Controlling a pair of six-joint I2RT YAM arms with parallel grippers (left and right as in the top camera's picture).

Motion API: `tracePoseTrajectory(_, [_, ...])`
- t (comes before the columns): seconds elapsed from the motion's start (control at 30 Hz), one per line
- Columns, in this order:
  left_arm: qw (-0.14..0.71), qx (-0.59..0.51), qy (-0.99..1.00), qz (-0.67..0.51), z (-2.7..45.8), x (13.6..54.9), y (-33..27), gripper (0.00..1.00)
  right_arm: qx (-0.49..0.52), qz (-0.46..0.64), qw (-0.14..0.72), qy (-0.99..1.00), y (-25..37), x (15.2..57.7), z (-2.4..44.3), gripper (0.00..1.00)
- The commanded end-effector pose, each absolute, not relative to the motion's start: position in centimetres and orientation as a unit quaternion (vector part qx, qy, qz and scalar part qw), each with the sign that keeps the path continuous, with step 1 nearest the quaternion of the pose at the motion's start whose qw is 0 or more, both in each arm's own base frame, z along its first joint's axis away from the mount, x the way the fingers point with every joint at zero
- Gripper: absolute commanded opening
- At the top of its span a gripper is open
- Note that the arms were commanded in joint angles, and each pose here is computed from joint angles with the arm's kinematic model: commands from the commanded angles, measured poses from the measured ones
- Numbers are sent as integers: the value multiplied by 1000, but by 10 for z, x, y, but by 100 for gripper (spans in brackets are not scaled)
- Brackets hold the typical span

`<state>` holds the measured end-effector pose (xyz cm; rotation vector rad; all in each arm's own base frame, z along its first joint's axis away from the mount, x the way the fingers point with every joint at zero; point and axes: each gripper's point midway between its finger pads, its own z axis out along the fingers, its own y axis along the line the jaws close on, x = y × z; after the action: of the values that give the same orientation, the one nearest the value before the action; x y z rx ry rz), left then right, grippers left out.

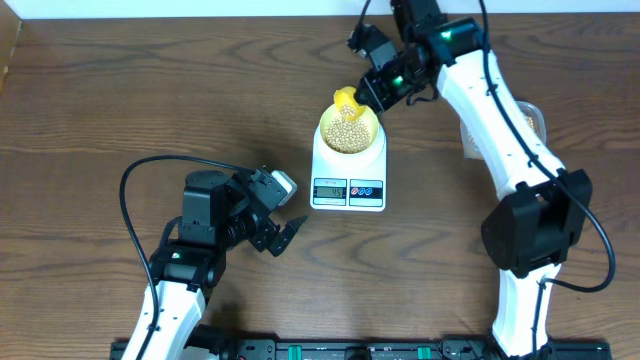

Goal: Scoop item into bowl and weigh 50g on scale
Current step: 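Tip the scoop further over the bowl to empty remaining beans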

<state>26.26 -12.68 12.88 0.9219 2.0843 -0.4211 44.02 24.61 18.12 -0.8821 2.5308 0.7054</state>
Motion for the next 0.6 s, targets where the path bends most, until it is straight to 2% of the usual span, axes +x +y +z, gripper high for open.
tracePoseTrajectory(0.0, [408,362,823,-160,134,266,-125,99,-293,293,194,889,240,445,200,1])
tracePoseTrajectory(0.37, [408,362,823,-160,134,266,-125,99,-286,305,188,889,236,444,201,1])
tracePoseTrajectory(0.57, [408,362,823,-160,134,266,-125,99,-304,262,187,896,238,442,192,1])
